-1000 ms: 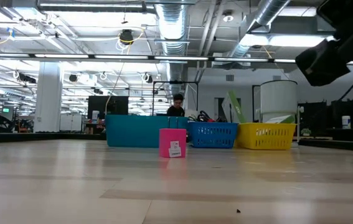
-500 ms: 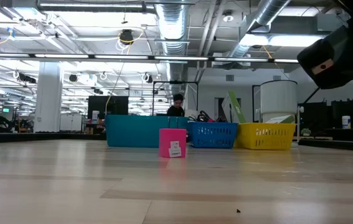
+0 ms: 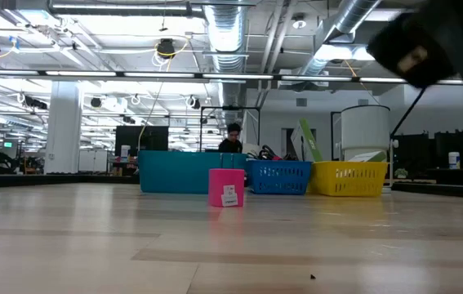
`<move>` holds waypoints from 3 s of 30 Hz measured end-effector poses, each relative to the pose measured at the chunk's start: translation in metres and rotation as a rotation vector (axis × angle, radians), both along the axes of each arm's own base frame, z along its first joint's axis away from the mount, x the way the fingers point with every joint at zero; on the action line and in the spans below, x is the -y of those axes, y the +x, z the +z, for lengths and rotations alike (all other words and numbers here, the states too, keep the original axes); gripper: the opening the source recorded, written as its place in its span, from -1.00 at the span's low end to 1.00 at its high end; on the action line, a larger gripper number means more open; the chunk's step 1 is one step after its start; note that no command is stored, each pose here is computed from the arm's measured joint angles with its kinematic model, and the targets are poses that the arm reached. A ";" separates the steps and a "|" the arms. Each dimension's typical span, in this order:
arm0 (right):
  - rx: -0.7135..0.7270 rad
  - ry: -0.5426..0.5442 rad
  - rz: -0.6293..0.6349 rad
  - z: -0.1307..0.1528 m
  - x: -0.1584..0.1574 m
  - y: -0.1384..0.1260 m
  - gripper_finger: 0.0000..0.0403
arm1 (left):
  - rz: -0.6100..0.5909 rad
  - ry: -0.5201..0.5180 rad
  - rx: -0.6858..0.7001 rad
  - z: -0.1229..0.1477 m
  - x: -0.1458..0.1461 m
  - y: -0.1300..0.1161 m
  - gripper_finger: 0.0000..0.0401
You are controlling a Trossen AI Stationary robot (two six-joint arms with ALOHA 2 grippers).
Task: Pick and place items into bin
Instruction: Put the black charger adapter into the blue bin
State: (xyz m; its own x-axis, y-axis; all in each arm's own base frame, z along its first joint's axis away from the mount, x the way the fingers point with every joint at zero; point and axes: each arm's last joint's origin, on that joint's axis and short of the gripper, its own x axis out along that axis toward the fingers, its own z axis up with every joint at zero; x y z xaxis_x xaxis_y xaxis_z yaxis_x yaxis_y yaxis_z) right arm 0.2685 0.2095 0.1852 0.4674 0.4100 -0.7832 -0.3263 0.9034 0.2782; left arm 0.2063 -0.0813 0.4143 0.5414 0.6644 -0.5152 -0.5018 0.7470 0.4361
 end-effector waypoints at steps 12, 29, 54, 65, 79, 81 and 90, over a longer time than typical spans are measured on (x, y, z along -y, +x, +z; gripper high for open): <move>-0.114 -0.198 0.166 0.001 -0.051 0.025 0.19 | -0.001 0.003 -0.002 0.000 0.000 0.000 -0.31; -0.212 -0.255 0.151 -0.019 -0.066 0.040 0.19 | -0.011 0.004 -0.016 0.000 0.000 0.000 -0.31; -0.172 -0.196 0.172 -0.017 -0.078 0.037 0.19 | -0.025 -0.033 -0.036 -0.001 0.001 0.000 -0.31; -0.144 -0.224 0.188 -0.017 -0.077 0.038 0.19 | -0.025 -0.033 -0.036 -0.001 0.001 0.000 -0.31; -0.128 -0.245 0.179 -0.017 -0.076 0.038 0.19 | -0.027 -0.041 -0.039 -0.002 0.001 0.000 -0.31; -0.126 -0.247 0.178 -0.017 -0.077 0.038 0.19 | -0.031 -0.051 -0.043 -0.002 0.001 0.000 -0.31; -0.118 -0.267 0.169 -0.019 -0.075 0.037 0.19 | -0.039 -0.076 -0.055 -0.002 0.002 0.000 -0.31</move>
State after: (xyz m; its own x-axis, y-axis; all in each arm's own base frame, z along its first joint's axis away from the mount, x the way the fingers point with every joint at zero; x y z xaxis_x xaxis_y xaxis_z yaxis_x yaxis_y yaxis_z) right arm 0.3058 0.2850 0.1662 0.3101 0.2468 -0.9181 -0.4570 0.8855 0.0837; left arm 0.2062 -0.0833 0.4119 0.5362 0.6012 -0.5926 -0.4483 0.7976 0.4035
